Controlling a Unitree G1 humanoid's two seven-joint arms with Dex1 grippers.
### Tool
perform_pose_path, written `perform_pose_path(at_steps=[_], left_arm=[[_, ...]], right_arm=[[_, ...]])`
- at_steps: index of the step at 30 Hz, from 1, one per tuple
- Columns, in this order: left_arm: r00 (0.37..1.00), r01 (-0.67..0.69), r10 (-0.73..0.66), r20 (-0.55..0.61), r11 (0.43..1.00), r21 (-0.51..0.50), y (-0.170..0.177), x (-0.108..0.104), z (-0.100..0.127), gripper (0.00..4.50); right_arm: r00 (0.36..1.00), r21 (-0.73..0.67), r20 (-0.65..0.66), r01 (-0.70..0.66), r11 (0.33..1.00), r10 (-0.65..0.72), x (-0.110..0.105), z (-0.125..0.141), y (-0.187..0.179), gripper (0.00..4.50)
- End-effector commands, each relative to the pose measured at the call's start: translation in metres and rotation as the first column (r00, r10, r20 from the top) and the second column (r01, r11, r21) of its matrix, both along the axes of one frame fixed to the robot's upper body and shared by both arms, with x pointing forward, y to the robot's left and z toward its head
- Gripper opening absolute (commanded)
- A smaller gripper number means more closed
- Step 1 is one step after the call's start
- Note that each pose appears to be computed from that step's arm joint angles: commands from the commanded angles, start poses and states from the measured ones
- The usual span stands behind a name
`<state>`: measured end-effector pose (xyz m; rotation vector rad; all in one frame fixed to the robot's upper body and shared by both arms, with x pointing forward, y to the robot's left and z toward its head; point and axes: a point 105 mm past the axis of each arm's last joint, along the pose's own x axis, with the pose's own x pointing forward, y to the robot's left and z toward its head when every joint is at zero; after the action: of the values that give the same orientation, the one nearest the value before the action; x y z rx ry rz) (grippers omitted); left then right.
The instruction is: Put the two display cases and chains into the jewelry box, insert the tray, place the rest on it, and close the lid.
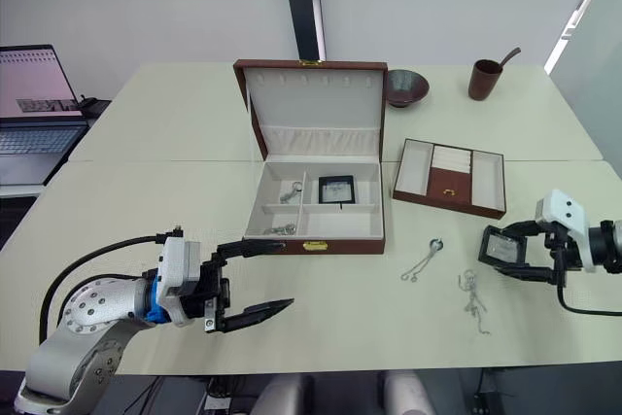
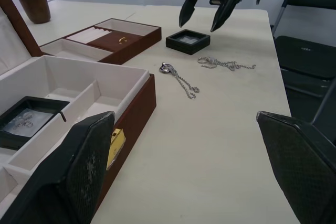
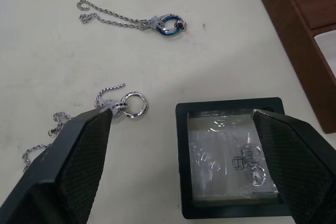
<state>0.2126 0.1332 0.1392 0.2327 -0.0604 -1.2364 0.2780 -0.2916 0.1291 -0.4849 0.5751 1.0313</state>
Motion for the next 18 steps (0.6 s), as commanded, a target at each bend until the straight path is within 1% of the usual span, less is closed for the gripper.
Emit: perform_pose_path(at_steps=[1,5,11,16,18], left_arm=[[0.997,0.052,-0.054,0.061,0.998,0.033,-0.006,-0.017,-0.001,4.47],[0.994,0.084,-0.087,0.066,0.996,0.039,-0.009,-0.025,-0.006,4.47],[0.988,0.126,-0.13,0.086,0.991,0.043,-0.015,-0.024,-0.008,4.47],[0.984,0.149,-0.154,0.092,0.987,0.059,-0.015,-0.023,-0.013,4.47],[0.984,0.149,-0.154,0.093,0.987,0.055,-0.015,-0.021,-0.012,4.5]], right_arm=[[1.0,-0.042,0.016,-0.014,0.999,0.015,0.001,0.003,0.001,4.5],[1.0,-0.06,0.014,-0.02,0.998,0.021,0.0,-0.001,0.003,4.5],[1.0,-0.121,-0.008,-0.025,0.992,0.025,-0.005,-0.018,-0.002,4.5],[1.0,-0.135,0.0,-0.016,0.991,0.016,-0.005,-0.023,-0.005,4.5],[1.0,-0.133,0.02,-0.007,0.991,0.01,-0.003,-0.023,-0.005,4.12]])
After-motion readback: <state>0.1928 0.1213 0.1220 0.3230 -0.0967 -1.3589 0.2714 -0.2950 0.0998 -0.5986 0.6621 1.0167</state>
